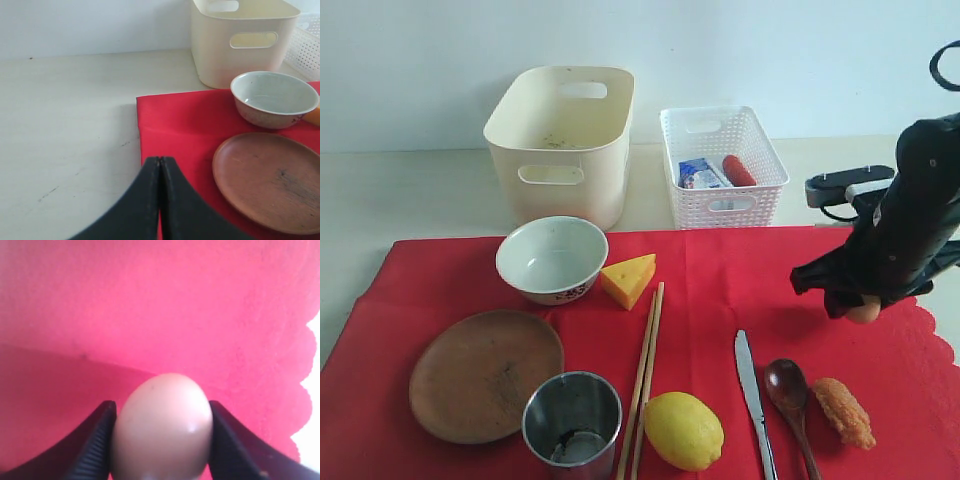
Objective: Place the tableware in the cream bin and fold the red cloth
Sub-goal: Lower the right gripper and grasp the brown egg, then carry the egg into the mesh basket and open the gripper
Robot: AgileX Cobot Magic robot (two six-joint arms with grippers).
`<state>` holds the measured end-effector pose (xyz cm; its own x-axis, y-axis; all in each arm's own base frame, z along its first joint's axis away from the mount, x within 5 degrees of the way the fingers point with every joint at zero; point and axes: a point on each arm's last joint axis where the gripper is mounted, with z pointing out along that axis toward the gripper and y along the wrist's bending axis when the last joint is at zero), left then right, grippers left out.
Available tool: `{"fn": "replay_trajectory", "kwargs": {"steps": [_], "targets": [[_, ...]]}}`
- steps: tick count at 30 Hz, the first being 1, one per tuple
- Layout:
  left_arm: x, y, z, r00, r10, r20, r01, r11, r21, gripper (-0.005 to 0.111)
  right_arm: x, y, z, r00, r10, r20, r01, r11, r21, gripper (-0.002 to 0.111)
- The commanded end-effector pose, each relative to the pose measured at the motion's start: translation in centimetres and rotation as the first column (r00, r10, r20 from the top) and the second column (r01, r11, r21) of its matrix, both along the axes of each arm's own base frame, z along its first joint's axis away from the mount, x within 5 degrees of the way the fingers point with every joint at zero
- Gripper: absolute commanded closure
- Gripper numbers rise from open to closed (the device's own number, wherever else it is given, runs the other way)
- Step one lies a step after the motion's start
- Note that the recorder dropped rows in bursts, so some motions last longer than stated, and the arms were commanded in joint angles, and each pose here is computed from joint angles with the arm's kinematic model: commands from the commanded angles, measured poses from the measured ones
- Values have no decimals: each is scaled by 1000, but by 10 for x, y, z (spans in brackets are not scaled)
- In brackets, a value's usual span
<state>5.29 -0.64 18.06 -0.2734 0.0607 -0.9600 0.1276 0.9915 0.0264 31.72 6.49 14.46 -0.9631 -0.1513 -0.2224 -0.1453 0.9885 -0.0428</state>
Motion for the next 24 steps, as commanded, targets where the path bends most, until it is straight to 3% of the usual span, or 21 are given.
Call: {"fn": "replay_trajectory", "kwargs": {"steps": [1,15,24], "targets": [[0,0,1,1000,3,13,-3,1000,-10,107,10,5,22,997,14,79,-19,998,59,108],[0,0,1,1000,3,13,-3,1000,-10,107,60,26,88,947,47,318,-111,976,186,108],[0,0,1,1000,3,13,-3,1000,-10,107,106,37,94,922,83,379,-159,972,174,108]]}}
